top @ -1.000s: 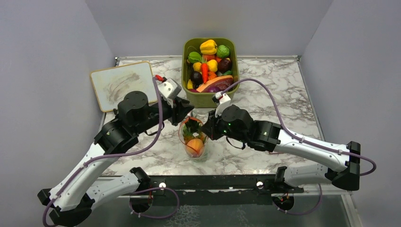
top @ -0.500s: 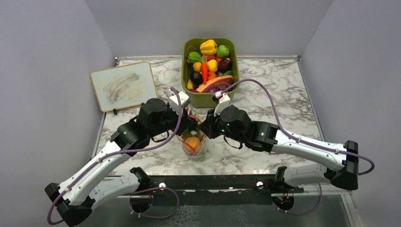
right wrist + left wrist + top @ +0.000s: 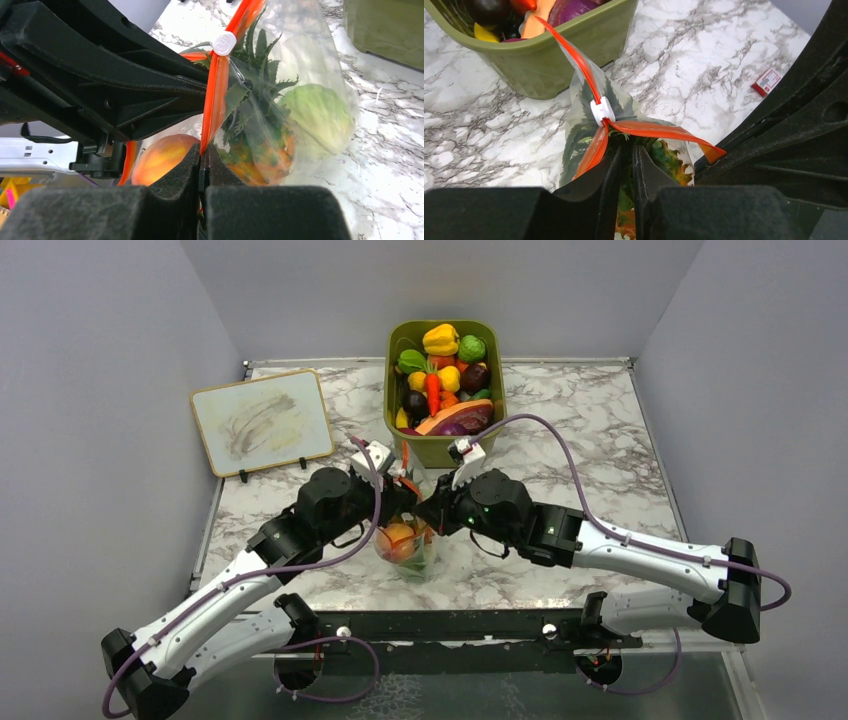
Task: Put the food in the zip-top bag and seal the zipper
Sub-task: Adjust the zipper food storage bag at the center of the board.
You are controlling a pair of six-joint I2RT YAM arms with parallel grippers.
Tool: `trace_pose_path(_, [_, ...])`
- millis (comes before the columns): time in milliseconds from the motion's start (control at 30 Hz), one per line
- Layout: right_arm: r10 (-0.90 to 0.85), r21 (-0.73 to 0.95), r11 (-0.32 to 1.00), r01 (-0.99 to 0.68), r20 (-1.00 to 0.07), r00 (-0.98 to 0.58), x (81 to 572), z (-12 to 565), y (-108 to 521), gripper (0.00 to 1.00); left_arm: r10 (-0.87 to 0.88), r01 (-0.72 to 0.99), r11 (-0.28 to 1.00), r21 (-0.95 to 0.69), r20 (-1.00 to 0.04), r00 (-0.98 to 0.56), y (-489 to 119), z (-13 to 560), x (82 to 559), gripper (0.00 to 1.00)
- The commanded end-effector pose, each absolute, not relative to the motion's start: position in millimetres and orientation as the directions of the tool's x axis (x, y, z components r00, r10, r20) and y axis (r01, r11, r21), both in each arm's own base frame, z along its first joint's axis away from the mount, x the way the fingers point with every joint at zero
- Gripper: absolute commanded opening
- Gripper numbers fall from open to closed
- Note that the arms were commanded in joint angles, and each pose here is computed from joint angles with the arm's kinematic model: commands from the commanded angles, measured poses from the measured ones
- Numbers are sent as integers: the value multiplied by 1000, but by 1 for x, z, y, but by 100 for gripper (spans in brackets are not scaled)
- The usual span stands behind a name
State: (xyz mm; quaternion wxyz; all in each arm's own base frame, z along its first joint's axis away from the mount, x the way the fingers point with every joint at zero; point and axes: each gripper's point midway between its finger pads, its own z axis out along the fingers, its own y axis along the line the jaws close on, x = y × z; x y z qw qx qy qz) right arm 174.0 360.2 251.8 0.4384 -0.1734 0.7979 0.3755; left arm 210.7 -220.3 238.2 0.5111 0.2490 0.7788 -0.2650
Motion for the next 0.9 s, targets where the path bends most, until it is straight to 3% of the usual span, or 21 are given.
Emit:
trace_pose_path(0, [89,485,569,-664,-839,-537,165,267,371,1,-98,595,762,-255,-954,-284,-221,261,226,18])
trace_pose_path(333, [74,476,557,-681,-844,-531,160,259,367,1,-138,520,785,-336,-914,-382,-228,204,227,15])
trace_pose_path(700, [49,426,526,-736,-880,-473,158,263,367,1,21,519,831,-202,-920,-392,-246,165,219,14])
trace_pose_path(767, [49,413,534,-737,-886,-461,160,265,365,1,5,502,841,-201,-925,-379,-240,176,220,16])
trace_pose_path(867, [48,404,543,-736,-890,-453,161,263,362,1,-59,465,855,-228,-935,-350,-231,210,223,27])
